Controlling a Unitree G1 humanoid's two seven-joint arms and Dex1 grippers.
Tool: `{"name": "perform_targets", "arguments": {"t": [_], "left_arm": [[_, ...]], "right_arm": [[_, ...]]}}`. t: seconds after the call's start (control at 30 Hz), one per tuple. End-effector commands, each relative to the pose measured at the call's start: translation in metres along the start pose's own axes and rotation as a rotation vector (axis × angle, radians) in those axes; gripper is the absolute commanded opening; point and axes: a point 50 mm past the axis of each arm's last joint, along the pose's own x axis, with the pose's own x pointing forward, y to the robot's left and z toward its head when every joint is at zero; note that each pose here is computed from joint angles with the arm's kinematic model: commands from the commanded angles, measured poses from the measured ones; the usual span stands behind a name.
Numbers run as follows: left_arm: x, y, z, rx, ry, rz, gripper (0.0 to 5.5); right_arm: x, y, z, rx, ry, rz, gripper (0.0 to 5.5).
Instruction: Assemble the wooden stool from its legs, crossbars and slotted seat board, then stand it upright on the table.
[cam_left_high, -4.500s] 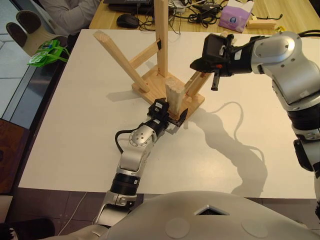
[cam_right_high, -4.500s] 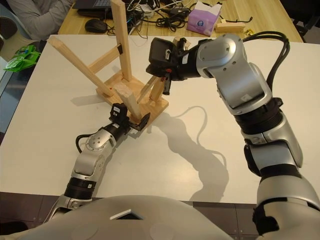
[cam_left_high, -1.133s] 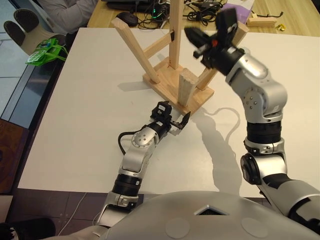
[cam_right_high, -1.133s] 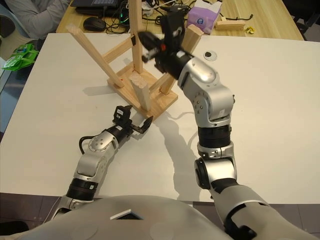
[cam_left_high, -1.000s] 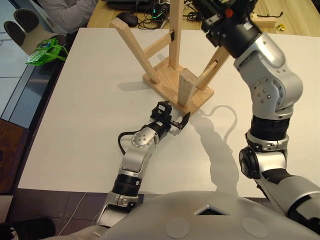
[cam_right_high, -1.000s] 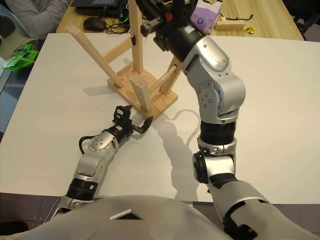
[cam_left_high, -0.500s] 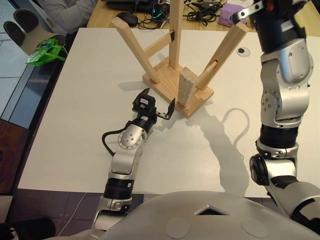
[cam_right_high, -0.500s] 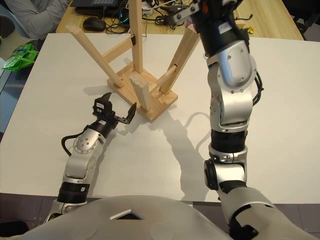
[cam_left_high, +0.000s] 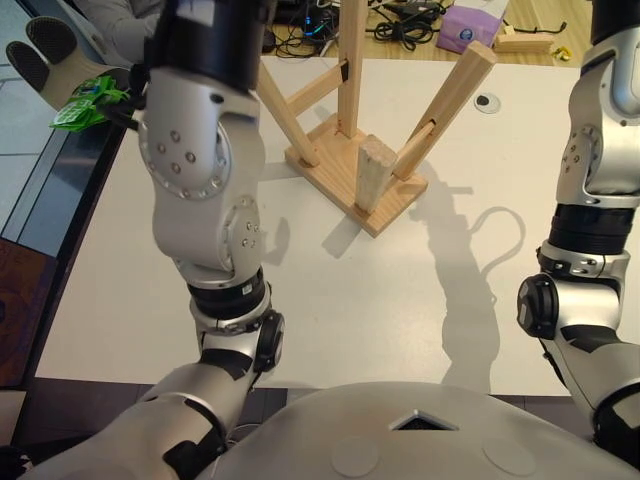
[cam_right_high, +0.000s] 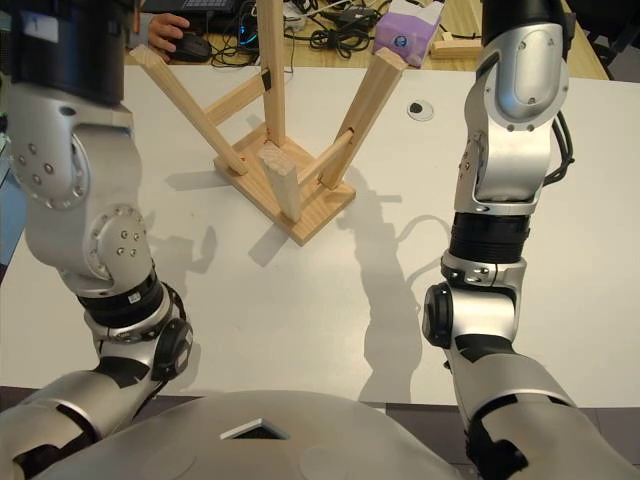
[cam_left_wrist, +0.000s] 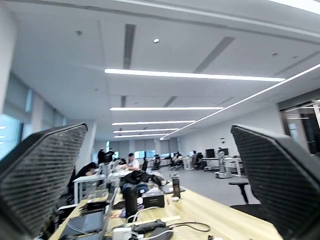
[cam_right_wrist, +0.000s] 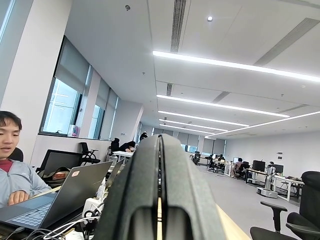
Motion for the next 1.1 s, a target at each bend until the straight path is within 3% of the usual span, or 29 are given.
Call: {"name": "perform_targets", "arguments": {"t": [0.03, 0.23, 0.43, 0.67, 0.83, 0.9, 1.0, 1.1], "left_arm": [[-0.003, -0.015, -0.005, -0.036, 0.147, -0.119, 5.4], [-0.026, -0.039, -0.036, -0.063, 0.392, -0.238, 5.4], [-0.111, -0.049, -0.164, 0.067, 0.941, -0.315, 5.4], [-0.033, -0.059, -0.083, -0.041, 0.513, -0.328, 5.4], [0.02, -0.041, -0.033, -0.025, 0.371, -0.253, 5.4], [0.034, -0.024, -0.026, 0.01, 0.349, -0.187, 5.4], [0.05, 0.028, -0.004, 0.071, 0.224, 0.028, 5.4], [0.037, 0.089, 0.015, 0.151, 0.091, 0.317, 5.4]], "right_arm": [[-0.005, -0.007, -0.003, -0.016, 0.011, -0.012, 0.03], [-0.01, -0.005, -0.012, -0.025, 0.061, 0.019, 0.03], [-0.009, 0.009, -0.016, 0.001, 0.081, 0.077, 0.03], [-0.014, 0.005, -0.019, -0.003, 0.089, 0.054, 0.03], [-0.016, 0.004, -0.024, -0.005, 0.093, 0.035, 0.03], [-0.015, 0.007, -0.026, -0.001, 0.093, 0.045, 0.03], [-0.023, 0.013, -0.027, 0.002, 0.083, 0.108, 0.03], [-0.048, 0.014, -0.03, -0.017, 0.081, 0.246, 0.03]]}}
